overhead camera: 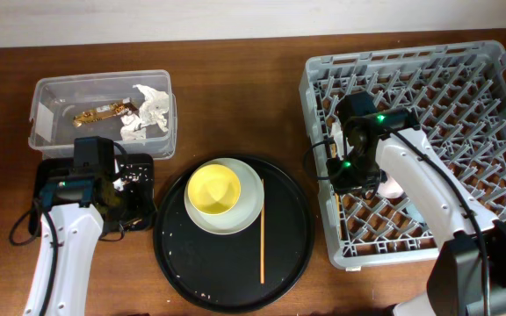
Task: Sort waste into correct bins and load items into the dishwasher rack
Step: 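Lay the chopsticks in the rack with the right gripper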
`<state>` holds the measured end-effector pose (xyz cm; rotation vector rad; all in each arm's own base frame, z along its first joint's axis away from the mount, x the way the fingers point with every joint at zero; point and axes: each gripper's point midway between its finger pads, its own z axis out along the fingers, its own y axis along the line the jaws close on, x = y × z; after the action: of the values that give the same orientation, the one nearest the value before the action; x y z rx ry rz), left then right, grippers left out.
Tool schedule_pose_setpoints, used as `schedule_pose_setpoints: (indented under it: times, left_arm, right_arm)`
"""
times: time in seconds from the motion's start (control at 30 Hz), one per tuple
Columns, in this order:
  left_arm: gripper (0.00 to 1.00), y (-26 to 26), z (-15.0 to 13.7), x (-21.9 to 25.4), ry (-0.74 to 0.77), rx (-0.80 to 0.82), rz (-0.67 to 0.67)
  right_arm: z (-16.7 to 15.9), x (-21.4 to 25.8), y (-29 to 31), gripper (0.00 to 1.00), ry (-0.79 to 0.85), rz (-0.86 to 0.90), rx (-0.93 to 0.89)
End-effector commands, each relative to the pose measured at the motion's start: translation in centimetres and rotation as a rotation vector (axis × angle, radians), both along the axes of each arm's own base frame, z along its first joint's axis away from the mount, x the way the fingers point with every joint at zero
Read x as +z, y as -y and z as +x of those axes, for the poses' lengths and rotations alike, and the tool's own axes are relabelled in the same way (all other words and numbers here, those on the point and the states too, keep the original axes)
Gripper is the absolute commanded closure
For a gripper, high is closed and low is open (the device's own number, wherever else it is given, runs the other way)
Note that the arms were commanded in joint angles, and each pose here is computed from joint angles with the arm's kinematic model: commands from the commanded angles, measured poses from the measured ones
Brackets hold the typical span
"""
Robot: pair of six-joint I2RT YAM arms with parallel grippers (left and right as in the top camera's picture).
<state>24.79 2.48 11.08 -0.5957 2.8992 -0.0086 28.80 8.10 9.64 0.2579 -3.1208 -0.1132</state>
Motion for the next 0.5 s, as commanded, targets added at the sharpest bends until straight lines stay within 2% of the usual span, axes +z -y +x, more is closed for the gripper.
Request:
schedule_pose_setpoints:
  times: [0.0, 0.07, 0.13, 0.2, 0.27, 0.33, 0.47]
  left_arm:
    - [0.19, -0.1, 0.0, 0.3, 0.015, 0.014, -0.004]
    - [0.19, -0.1, 0.0, 0.3, 0.015, 0.014, -0.004]
    - [0.19, -0.1, 0.1, 0.4, 0.019, 0.014, -0.004]
    - [0.19, -0.1, 0.0, 0.3, 0.019, 0.014, -0.004]
    - [0.19, -0.1, 0.0, 0.3, 0.019, 0.014, -0.004]
    - [0.19, -0.1, 0.0, 0.3, 0.019, 0.014, -0.004]
    - [0.19, -0.1, 0.0, 0.3, 0.018, 0.014, -0.004]
  right_arm:
    - [0.9, 4.0, -0.4, 0.56, 0.119, 0.038, -0.039]
    - [0.2, 7.1, -3.1, 0.55, 0.189, 0.158, 0.002]
    - [-1.2, 7.0, -5.8, 0.54, 0.161, 0.181, 0.044]
    - [-3.2, 4.5, -9.6, 0.45, 0.103, 0.176, 0.100]
    - [-4.6, 1.7, -11.9, 0.44, 0.055, 0.167, 0.107]
    - [-6.8, -3.3, -14.9, 0.44, -0.007, 0.130, 0.143]
    - [-9.3, -9.5, -16.4, 0.44, -0.134, 0.018, 0.115]
